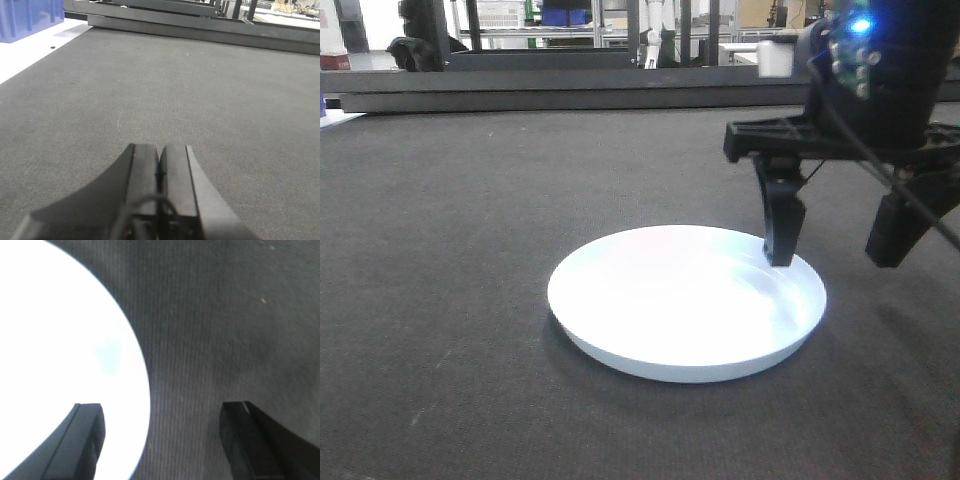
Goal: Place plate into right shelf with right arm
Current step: 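Lower the right gripper onto the rim of the white plate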
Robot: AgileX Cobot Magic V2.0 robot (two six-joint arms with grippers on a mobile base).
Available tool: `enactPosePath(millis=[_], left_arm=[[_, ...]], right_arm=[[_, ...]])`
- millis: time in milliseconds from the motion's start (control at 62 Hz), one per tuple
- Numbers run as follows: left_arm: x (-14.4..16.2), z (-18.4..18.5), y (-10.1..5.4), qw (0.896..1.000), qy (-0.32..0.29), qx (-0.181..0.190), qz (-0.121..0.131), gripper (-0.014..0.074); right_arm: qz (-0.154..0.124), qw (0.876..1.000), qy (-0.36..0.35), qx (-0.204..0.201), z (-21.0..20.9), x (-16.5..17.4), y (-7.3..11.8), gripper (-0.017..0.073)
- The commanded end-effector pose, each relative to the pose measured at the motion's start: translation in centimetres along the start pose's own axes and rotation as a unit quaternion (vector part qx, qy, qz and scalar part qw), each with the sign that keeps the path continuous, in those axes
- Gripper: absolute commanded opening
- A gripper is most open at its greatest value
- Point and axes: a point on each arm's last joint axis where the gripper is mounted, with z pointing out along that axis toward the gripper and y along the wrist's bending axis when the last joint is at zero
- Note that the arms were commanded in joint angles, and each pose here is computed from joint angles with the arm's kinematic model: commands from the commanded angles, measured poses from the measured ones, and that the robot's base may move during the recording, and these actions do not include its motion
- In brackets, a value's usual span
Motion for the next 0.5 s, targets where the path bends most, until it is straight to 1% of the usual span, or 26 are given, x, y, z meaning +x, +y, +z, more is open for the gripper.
enactPosePath(millis=[0, 161, 323, 387, 452, 484], left_arm=[[-0.5, -0.1, 0.1, 0.999, -0.044, -0.006, -0.008, -0.0128], [-0.5, -0.1, 0.1, 0.999, -0.044, -0.006, -0.008, -0.0128], [-0.5, -0.1, 0.1, 0.999, -0.044, -0.006, -0.008, -0.0128], [-0.5, -0.1, 0.1, 0.999, -0.044, -0.006, -0.008, -0.0128], [-0.5, -0.1, 0.1, 0.999, -0.044, -0.006, -0.008, -0.0128], [-0.5, -0.1, 0.1, 0.999, -0.044, -0.006, -0.008, -0.0128]], right_arm=[[0.001, 1.000, -0.028, -0.013, -1.2, -0.9, 0.4, 0.0578], [0.000, 1.000, -0.018, -0.008, 0.1, -1.2, 0.5, 0.0568], [0.000, 1.000, -0.013, -0.006, 0.4, -1.2, 0.5, 0.0557], [0.000, 1.000, -0.011, -0.005, 0.4, -1.2, 0.5, 0.0505], [0.000, 1.000, -0.007, -0.003, 0.4, -1.1, 0.5, 0.0423], [0.000, 1.000, -0.005, -0.002, 0.4, -1.0, 0.5, 0.0368]])
